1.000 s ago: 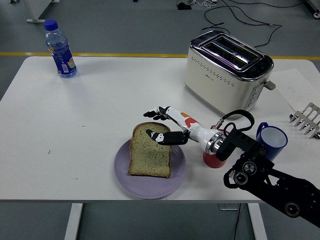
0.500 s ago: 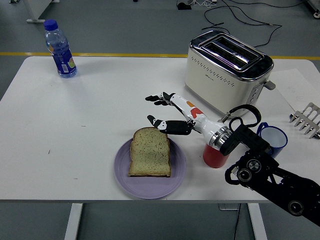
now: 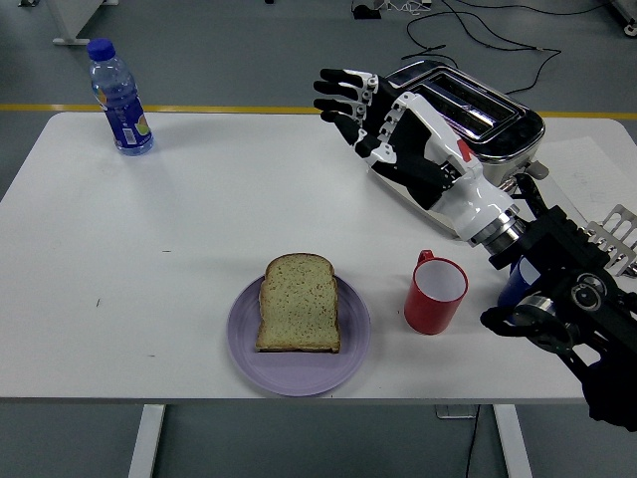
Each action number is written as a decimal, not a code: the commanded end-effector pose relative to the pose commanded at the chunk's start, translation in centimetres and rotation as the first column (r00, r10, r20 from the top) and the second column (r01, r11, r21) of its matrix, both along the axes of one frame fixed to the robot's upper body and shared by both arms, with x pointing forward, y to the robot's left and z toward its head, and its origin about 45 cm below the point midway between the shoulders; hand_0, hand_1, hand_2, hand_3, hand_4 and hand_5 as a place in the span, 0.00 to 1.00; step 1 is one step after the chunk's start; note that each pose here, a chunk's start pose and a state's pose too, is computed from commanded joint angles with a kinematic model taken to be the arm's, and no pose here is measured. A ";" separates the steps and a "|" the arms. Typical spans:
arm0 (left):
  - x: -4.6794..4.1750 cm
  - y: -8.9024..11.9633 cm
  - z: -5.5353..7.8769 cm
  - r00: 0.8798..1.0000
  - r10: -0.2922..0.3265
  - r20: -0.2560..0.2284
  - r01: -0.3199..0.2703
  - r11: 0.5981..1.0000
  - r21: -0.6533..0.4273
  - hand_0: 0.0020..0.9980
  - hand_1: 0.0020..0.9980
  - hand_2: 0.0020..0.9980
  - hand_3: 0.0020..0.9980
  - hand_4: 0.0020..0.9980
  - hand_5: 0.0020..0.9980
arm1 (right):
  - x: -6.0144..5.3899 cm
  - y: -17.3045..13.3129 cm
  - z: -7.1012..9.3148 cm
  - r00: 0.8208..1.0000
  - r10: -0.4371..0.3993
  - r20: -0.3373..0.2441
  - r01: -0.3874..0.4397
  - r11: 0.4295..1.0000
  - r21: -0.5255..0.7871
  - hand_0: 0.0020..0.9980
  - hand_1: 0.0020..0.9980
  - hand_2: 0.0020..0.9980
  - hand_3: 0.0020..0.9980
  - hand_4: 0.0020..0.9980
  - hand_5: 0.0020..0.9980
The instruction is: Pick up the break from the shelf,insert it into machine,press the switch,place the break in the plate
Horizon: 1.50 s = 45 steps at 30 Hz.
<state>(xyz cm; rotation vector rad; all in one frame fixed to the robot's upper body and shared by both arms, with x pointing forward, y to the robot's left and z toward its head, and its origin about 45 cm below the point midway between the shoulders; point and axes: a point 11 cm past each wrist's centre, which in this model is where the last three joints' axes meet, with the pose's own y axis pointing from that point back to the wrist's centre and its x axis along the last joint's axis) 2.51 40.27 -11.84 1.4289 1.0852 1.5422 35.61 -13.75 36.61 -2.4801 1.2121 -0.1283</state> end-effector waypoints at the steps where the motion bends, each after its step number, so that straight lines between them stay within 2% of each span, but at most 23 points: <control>1: 0.00 0.0 0.0 1.000 0.000 0.000 0.000 1.000 0.000 0.68 0.60 0.64 0.67 0.41 1.00 | 0.2 -0.5 0.3 1.000 -0.002 -0.016 0.002 0.999 0.036 0.76 0.71 0.73 0.69 0.60 0.34; 5: 0.07 0.0 0.0 1.000 0.001 0.002 -0.001 1.000 -0.001 0.68 0.60 0.64 0.67 0.40 1.00 | 1.2 -3.3 1.5 0.996 -0.019 -0.084 0.035 0.981 0.193 0.76 0.71 0.72 0.71 0.61 0.34; 10: 0.18 -0.1 0.0 1.000 0.001 0.004 -0.001 1.000 -0.001 0.68 0.60 0.64 0.67 0.40 1.00 | 2.6 -7.7 2.3 0.983 -0.061 -0.173 0.124 0.917 0.380 0.76 0.72 0.74 0.73 0.60 0.35; 13: 0.19 -0.1 0.0 1.000 0.001 0.005 -0.001 1.000 -0.001 0.68 0.60 0.64 0.67 0.40 1.00 | 3.7 -12.1 2.1 0.962 -0.167 -0.214 0.248 0.860 0.445 0.76 0.72 0.74 0.73 0.60 0.35; 18: 0.16 -0.2 0.0 1.000 0.004 0.006 -0.004 1.000 -0.001 0.68 0.60 0.64 0.67 0.40 1.00 | 4.3 -17.5 1.1 0.918 -0.294 -0.267 0.391 0.789 0.475 0.77 0.72 0.74 0.73 0.60 0.34; 22: 0.08 -0.2 -0.1 1.000 0.004 0.005 -0.004 1.000 -0.003 0.68 0.60 0.64 0.67 0.40 1.00 | 4.3 -21.4 -0.3 0.866 -0.383 -0.321 0.498 0.725 0.477 0.77 0.72 0.74 0.73 0.58 0.33; 23: 0.03 -0.2 -0.1 1.000 0.004 0.004 -0.004 1.000 -0.003 0.68 0.60 0.64 0.67 0.40 1.00 | 4.3 -22.9 -1.0 0.841 -0.416 -0.345 0.539 0.696 0.474 0.77 0.72 0.74 0.73 0.58 0.33; 25: 0.00 -0.3 -0.1 1.000 0.004 0.003 -0.004 1.000 -0.004 0.68 0.60 0.64 0.67 0.40 1.00 | 4.2 -24.4 -1.5 0.818 -0.445 -0.365 0.575 0.668 0.473 0.77 0.72 0.74 0.73 0.58 0.33; 26: -0.03 -0.3 -0.1 1.000 0.004 0.002 -0.004 1.000 -0.004 0.68 0.60 0.64 0.67 0.40 1.00 | 4.1 -25.6 -2.2 0.794 -0.466 -0.389 0.607 0.643 0.467 0.77 0.71 0.74 0.73 0.56 0.31; 27: -0.04 -0.3 -0.1 1.000 0.004 0.001 -0.004 1.000 -0.005 0.68 0.60 0.64 0.67 0.40 1.00 | 4.0 -26.4 -2.7 0.778 -0.480 -0.405 0.627 0.627 0.462 0.77 0.71 0.74 0.73 0.56 0.31; 29: -0.06 -0.3 -0.1 1.000 0.002 0.000 -0.002 1.000 -0.006 0.68 0.60 0.64 0.67 0.40 1.00 | 3.7 -28.4 -4.2 0.731 -0.509 -0.454 0.681 0.582 0.444 0.77 0.71 0.74 0.73 0.56 0.31; 30: -0.05 -0.3 -0.1 1.000 0.002 -0.001 -0.002 1.000 -0.006 0.68 0.60 0.64 0.67 0.40 1.00 | 3.6 -29.1 -4.8 0.714 -0.517 -0.472 0.699 0.566 0.437 0.77 0.71 0.74 0.73 0.56 0.31; 31: -0.07 -0.3 -0.1 1.000 0.002 -0.001 -0.002 1.000 -0.007 0.68 0.60 0.64 0.67 0.40 1.00 | 3.3 -30.0 -5.8 0.689 -0.525 -0.499 0.723 0.542 0.429 0.77 0.71 0.74 0.73 0.56 0.31; 32: -0.07 -0.3 -0.1 1.000 0.001 -0.001 -0.001 1.000 -0.007 0.68 0.60 0.64 0.67 0.40 1.00 | 3.2 -30.4 -6.3 0.678 -0.529 -0.511 0.734 0.531 0.424 0.77 0.71 0.74 0.72 0.54 0.31; 33: -0.10 -0.3 -0.1 1.000 0.003 -0.001 -0.003 1.000 -0.007 0.68 0.60 0.64 0.67 0.40 1.00 | 2.9 -31.4 -7.5 0.647 -0.538 -0.540 0.760 0.506 0.407 0.77 0.71 0.74 0.72 0.54 0.31; 35: -0.09 -0.3 -0.1 1.000 0.003 -0.001 -0.003 1.000 -0.007 0.68 0.60 0.64 0.67 0.40 1.00 | 2.3 -32.5 -9.1 0.610 -0.545 -0.575 0.790 0.478 0.385 0.77 0.71 0.74 0.72 0.54 0.31; 41: -0.12 -0.4 -0.1 1.000 0.004 -0.001 -0.004 1.000 -0.008 0.68 0.60 0.64 0.67 0.40 1.00 | 0.8 -34.5 -12.6 0.528 -0.554 -0.643 0.845 0.421 0.331 0.76 0.71 0.74 0.71 0.53 0.31; 45: -0.09 -0.4 -0.1 1.000 0.003 -0.001 -0.003 1.000 -0.009 0.68 0.60 0.64 0.67 0.40 1.00 | 0.3 -35.0 -13.7 0.504 -0.553 -0.663 0.859 0.402 0.317 0.76 0.71 0.74 0.70 0.53 0.31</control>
